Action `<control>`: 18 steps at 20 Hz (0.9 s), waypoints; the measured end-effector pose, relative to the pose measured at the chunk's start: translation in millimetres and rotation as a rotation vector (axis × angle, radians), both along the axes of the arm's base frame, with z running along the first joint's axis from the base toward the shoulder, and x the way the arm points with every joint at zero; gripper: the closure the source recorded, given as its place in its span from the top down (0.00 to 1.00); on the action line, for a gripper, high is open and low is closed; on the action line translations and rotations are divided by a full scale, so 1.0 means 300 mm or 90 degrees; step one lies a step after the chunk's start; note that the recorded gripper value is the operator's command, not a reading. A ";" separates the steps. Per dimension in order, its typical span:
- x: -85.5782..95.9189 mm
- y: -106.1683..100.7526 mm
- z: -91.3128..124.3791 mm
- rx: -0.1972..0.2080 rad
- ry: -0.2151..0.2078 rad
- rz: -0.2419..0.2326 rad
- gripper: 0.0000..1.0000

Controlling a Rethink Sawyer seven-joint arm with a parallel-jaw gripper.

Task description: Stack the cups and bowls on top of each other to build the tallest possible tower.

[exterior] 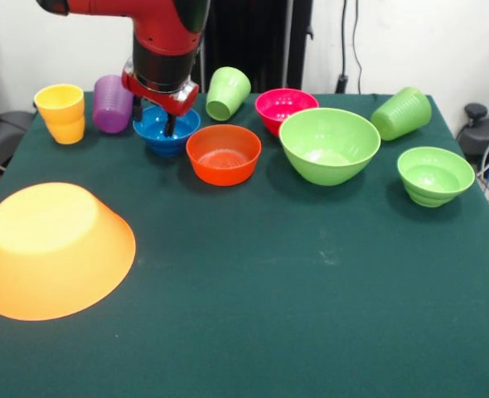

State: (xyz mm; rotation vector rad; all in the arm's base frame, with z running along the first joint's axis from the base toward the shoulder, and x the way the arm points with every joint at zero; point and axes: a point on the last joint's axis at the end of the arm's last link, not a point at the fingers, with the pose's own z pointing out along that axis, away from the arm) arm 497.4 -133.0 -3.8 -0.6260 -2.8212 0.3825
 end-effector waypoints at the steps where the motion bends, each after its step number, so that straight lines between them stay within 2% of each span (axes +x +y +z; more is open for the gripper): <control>1: -0.001 -0.004 0.000 0.000 0.000 -0.002 1.00; 7: 0.022 -0.057 0.024 0.021 -0.016 -0.032 1.00; 9: 0.054 -0.081 0.065 0.047 -0.034 -0.048 1.00; 11: 0.082 -0.096 0.113 0.075 -0.052 -0.049 1.00; 15: 0.121 -0.110 0.188 0.119 -0.079 -0.029 1.00; 17: 0.154 -0.105 0.248 0.165 -0.102 0.015 1.00; 18: 0.164 -0.099 0.263 0.181 -0.109 0.036 1.00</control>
